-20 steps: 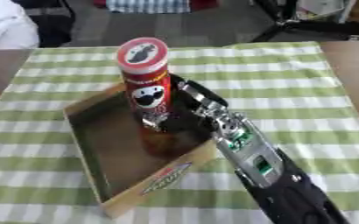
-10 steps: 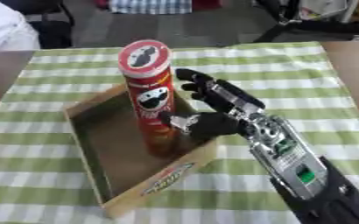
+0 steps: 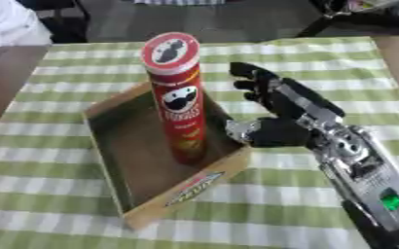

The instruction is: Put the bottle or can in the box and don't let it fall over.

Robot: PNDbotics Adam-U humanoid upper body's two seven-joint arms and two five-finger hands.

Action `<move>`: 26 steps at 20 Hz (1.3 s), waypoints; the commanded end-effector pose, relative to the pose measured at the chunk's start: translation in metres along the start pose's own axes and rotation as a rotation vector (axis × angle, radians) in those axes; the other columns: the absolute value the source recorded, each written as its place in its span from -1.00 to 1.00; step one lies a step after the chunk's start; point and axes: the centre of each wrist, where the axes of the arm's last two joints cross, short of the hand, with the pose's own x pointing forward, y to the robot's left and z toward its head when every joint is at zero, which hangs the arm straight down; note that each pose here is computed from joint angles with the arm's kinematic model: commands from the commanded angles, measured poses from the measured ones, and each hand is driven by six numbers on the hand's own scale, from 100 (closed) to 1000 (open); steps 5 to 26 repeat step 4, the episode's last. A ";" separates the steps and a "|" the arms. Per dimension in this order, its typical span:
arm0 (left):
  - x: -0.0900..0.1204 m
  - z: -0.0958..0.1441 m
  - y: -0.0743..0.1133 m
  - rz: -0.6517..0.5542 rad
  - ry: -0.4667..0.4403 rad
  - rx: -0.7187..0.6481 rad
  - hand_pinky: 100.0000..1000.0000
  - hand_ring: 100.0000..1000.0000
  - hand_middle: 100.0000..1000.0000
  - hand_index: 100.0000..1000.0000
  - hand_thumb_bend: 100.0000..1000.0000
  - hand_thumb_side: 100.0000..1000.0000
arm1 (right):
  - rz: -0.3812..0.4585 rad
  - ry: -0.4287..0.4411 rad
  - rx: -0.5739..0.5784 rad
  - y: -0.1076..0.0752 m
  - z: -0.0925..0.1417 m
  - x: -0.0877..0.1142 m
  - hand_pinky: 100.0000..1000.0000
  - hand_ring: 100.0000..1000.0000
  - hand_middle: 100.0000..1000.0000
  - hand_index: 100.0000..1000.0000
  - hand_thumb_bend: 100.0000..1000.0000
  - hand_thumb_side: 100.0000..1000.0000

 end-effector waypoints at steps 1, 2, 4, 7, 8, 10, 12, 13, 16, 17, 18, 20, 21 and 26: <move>0.013 -0.005 0.006 -0.026 -0.050 0.003 0.24 0.53 0.48 0.51 -0.04 0.29 | 0.048 -0.046 -0.067 -0.017 0.013 0.015 1.00 1.00 1.00 1.00 -0.38 -0.65; 0.013 -0.005 0.006 -0.027 -0.050 0.004 0.24 0.53 0.48 0.51 -0.04 0.29 | 0.054 -0.049 -0.083 -0.019 0.015 0.016 1.00 1.00 1.00 1.00 -0.38 -0.65; 0.013 -0.005 0.007 -0.028 -0.052 0.006 0.23 0.53 0.48 0.51 -0.05 0.29 | 0.072 -0.049 -0.124 -0.025 0.021 0.017 1.00 1.00 1.00 1.00 -0.37 -0.65; 0.013 -0.005 0.007 -0.028 -0.052 0.006 0.23 0.53 0.48 0.51 -0.05 0.29 | 0.072 -0.049 -0.124 -0.025 0.021 0.017 1.00 1.00 1.00 1.00 -0.37 -0.65; 0.013 -0.005 0.007 -0.028 -0.052 0.006 0.23 0.53 0.48 0.51 -0.05 0.29 | 0.072 -0.049 -0.124 -0.025 0.021 0.017 1.00 1.00 1.00 1.00 -0.37 -0.65; 0.013 -0.005 0.007 -0.028 -0.052 0.006 0.23 0.53 0.48 0.51 -0.05 0.29 | 0.072 -0.049 -0.124 -0.025 0.021 0.017 1.00 1.00 1.00 1.00 -0.37 -0.65; 0.013 -0.005 0.007 -0.028 -0.052 0.006 0.23 0.53 0.48 0.51 -0.05 0.29 | 0.072 -0.049 -0.124 -0.025 0.021 0.017 1.00 1.00 1.00 1.00 -0.37 -0.65; 0.013 -0.005 0.007 -0.028 -0.052 0.006 0.23 0.53 0.48 0.51 -0.05 0.29 | 0.072 -0.049 -0.124 -0.025 0.021 0.017 1.00 1.00 1.00 1.00 -0.37 -0.65; 0.013 -0.005 0.007 -0.028 -0.052 0.006 0.23 0.53 0.48 0.51 -0.05 0.29 | 0.072 -0.049 -0.124 -0.025 0.021 0.017 1.00 1.00 1.00 1.00 -0.37 -0.65; 0.013 -0.005 0.007 -0.028 -0.052 0.006 0.23 0.53 0.48 0.51 -0.05 0.29 | 0.072 -0.049 -0.124 -0.025 0.021 0.017 1.00 1.00 1.00 1.00 -0.37 -0.65; 0.013 -0.005 0.007 -0.028 -0.052 0.006 0.23 0.53 0.48 0.51 -0.05 0.29 | 0.072 -0.049 -0.124 -0.025 0.021 0.017 1.00 1.00 1.00 1.00 -0.37 -0.65; 0.013 -0.005 0.007 -0.028 -0.052 0.006 0.23 0.53 0.48 0.51 -0.05 0.29 | 0.072 -0.049 -0.124 -0.025 0.021 0.017 1.00 1.00 1.00 1.00 -0.37 -0.65; 0.013 -0.005 0.007 -0.028 -0.052 0.006 0.23 0.53 0.48 0.51 -0.05 0.29 | 0.072 -0.049 -0.124 -0.025 0.021 0.017 1.00 1.00 1.00 1.00 -0.37 -0.65; 0.013 -0.005 0.007 -0.028 -0.052 0.006 0.23 0.53 0.48 0.51 -0.05 0.29 | 0.072 -0.049 -0.124 -0.025 0.021 0.017 1.00 1.00 1.00 1.00 -0.37 -0.65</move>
